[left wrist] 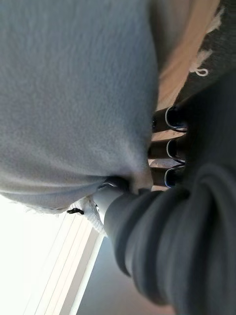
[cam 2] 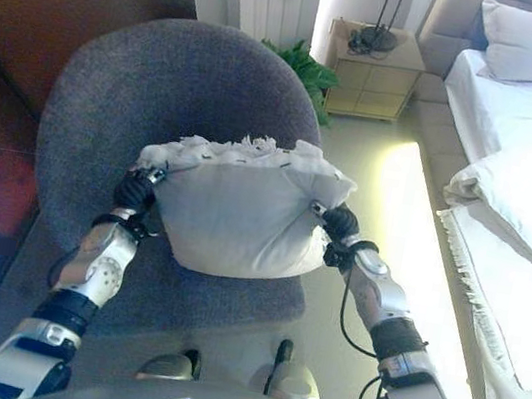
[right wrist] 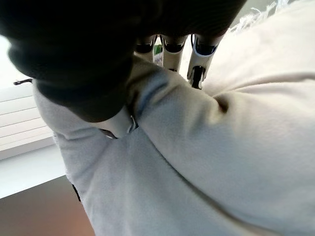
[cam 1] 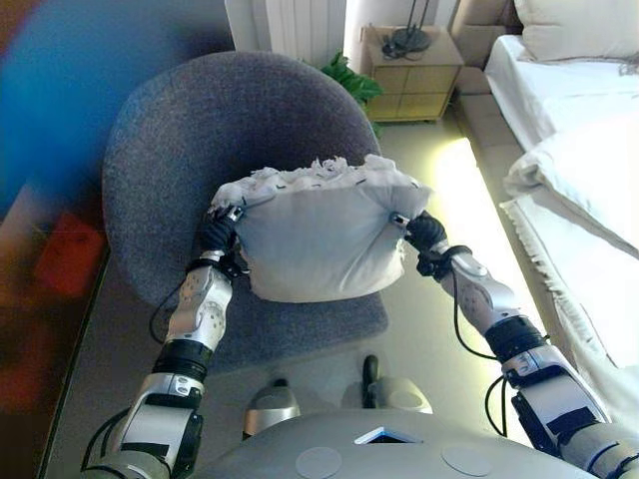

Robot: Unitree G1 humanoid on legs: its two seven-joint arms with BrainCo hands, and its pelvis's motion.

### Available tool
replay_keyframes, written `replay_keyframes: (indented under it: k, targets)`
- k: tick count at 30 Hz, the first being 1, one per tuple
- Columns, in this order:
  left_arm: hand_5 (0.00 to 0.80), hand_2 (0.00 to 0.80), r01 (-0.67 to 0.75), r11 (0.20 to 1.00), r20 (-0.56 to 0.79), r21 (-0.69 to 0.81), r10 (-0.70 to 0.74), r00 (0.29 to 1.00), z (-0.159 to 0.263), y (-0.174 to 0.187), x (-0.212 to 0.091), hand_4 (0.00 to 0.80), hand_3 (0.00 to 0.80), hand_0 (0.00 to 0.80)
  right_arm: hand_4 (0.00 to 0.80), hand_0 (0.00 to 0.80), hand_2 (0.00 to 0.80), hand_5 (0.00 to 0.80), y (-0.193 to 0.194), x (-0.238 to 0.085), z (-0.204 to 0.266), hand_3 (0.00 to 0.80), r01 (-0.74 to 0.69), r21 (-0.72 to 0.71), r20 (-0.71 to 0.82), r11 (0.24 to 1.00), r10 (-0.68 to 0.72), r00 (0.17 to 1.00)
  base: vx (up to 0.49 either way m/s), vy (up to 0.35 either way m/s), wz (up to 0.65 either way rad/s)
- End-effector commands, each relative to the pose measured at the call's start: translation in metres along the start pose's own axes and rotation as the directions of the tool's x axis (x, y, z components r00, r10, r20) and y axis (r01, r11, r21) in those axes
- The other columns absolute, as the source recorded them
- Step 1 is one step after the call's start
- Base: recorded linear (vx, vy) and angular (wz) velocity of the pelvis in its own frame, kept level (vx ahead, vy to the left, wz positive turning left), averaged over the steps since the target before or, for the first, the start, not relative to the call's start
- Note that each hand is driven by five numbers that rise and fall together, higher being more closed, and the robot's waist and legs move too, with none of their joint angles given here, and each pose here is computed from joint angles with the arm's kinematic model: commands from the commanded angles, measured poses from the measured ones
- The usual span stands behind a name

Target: Pick up the cushion and take it to the sofa

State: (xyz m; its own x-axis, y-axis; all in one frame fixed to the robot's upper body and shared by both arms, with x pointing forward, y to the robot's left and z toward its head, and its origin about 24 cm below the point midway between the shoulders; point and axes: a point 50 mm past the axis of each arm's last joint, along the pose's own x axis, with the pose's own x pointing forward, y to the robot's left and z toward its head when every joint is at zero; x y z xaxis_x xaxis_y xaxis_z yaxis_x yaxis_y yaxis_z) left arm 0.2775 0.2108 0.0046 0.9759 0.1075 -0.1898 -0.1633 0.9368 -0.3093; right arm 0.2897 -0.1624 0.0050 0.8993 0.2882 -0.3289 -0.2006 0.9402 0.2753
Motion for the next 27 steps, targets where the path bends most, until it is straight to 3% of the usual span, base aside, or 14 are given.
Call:
replay_keyframes:
  k: [1,6,12,19,22,27]
  targets:
    - [0.8,0.8,0.178,0.982,0.124,0.062,-0.184,0.975,0.03,-0.047,0.01,0.8,0.8,0.8,0.8,0.8,0.8,0.8,0.059,0.008,0.043,0.8,-0.267,-0.002,0.219,0.964,0.261,0.94,0.093,0.043,0.01]
    - [0.8,0.8,0.106,0.992,0.121,0.068,-0.113,0.986,0.027,-0.032,0.008,0.8,0.8,0.8,0.8,0.8,0.8,0.8,0.064,0.013,0.034,0.8,-0.293,0.047,0.166,0.955,0.282,0.945,0.082,0.042,0.01]
    - [0.8,0.8,0.066,0.993,0.135,0.094,-0.078,0.988,0.037,-0.035,0.023,0.8,0.8,0.8,0.8,0.8,0.8,0.8,0.08,0.031,0.055,0.8,-0.28,0.044,0.174,0.959,0.268,0.947,0.052,0.04,0.01]
    - [0.8,0.8,0.105,0.99,0.286,0.098,-0.129,0.949,0.094,-0.084,0.059,0.8,0.8,0.8,0.8,0.8,0.8,0.8,0.111,0.049,0.117,0.8,-0.279,-0.071,0.256,0.958,0.288,0.923,-0.189,0.014,0.02]
    - [0.8,0.8,0.112,0.992,0.333,0.055,-0.124,0.935,0.12,-0.101,0.07,0.8,0.8,0.8,0.8,0.8,0.8,0.8,0.113,0.054,0.135,0.8,-0.254,-0.14,0.28,0.957,0.285,0.917,-0.17,0.005,-0.01]
    - [0.8,0.8,0.127,0.985,0.366,0.115,-0.161,0.916,0.149,-0.129,0.079,0.8,0.8,0.8,0.8,0.8,0.8,0.8,0.114,0.06,0.166,0.8,-0.197,-0.176,0.339,0.964,0.247,0.908,-0.08,-0.019,-0.06]
